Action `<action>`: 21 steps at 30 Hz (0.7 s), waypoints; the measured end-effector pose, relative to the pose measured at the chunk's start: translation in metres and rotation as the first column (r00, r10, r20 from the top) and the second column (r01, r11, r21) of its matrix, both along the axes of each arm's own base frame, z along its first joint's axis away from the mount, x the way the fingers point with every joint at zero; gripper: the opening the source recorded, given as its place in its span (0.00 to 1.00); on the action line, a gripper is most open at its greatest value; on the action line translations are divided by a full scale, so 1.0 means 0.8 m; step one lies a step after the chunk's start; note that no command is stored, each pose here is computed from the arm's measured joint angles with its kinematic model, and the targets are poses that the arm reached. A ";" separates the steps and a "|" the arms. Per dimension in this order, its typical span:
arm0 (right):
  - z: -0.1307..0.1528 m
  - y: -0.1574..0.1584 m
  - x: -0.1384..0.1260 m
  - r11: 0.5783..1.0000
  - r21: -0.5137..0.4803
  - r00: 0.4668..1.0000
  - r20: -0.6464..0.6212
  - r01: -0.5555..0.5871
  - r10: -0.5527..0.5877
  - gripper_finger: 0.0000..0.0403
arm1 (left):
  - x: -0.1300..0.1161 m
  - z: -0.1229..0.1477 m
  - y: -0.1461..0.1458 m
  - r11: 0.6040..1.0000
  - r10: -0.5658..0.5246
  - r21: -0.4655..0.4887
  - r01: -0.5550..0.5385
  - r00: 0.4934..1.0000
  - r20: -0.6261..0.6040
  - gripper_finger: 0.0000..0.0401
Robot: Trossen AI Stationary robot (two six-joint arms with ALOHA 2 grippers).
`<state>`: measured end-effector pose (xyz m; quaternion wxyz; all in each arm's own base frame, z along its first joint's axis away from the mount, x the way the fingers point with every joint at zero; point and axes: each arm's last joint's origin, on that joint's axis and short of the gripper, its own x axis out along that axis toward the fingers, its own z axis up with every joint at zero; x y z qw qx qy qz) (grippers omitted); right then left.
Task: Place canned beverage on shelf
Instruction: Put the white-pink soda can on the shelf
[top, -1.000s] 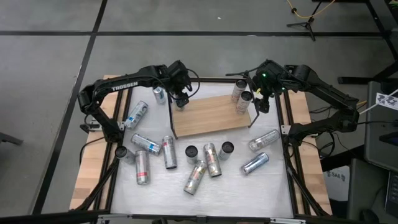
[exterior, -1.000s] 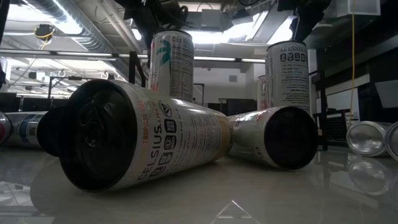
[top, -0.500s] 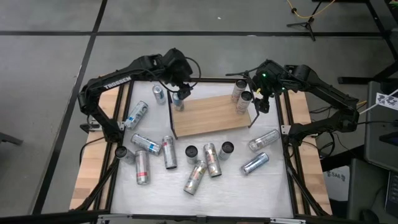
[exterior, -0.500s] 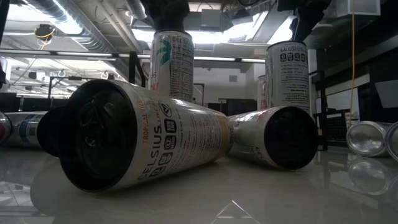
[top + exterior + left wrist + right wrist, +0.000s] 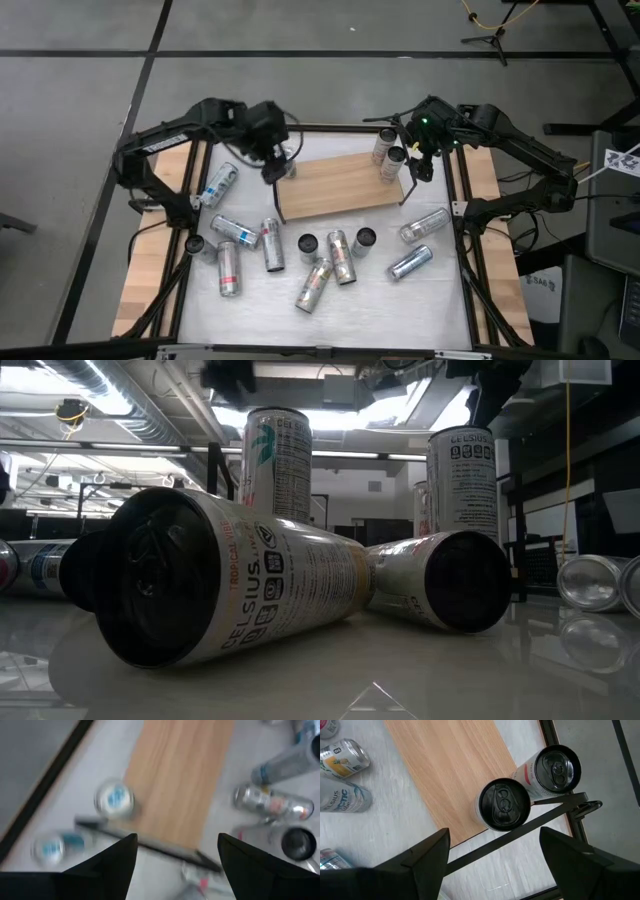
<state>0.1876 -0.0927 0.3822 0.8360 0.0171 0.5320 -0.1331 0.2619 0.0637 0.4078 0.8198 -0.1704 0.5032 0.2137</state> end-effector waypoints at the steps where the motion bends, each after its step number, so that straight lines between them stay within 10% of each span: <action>1: 0.000 0.000 0.000 1.000 0.000 1.000 0.000 0.000 0.000 0.75 | -0.004 0.001 -0.009 1.000 0.025 -0.002 -0.025 1.000 -0.017 0.66; 8: 0.000 0.000 0.000 1.000 0.000 1.000 0.000 0.000 0.000 0.75 | -0.026 0.004 -0.072 0.990 0.135 -0.017 -0.137 0.989 -0.066 0.66; 21: 0.000 0.000 0.000 1.000 0.001 1.000 -0.001 -0.001 0.001 0.75 | -0.054 -0.013 -0.155 0.982 -0.161 -0.115 0.147 0.979 -0.123 0.66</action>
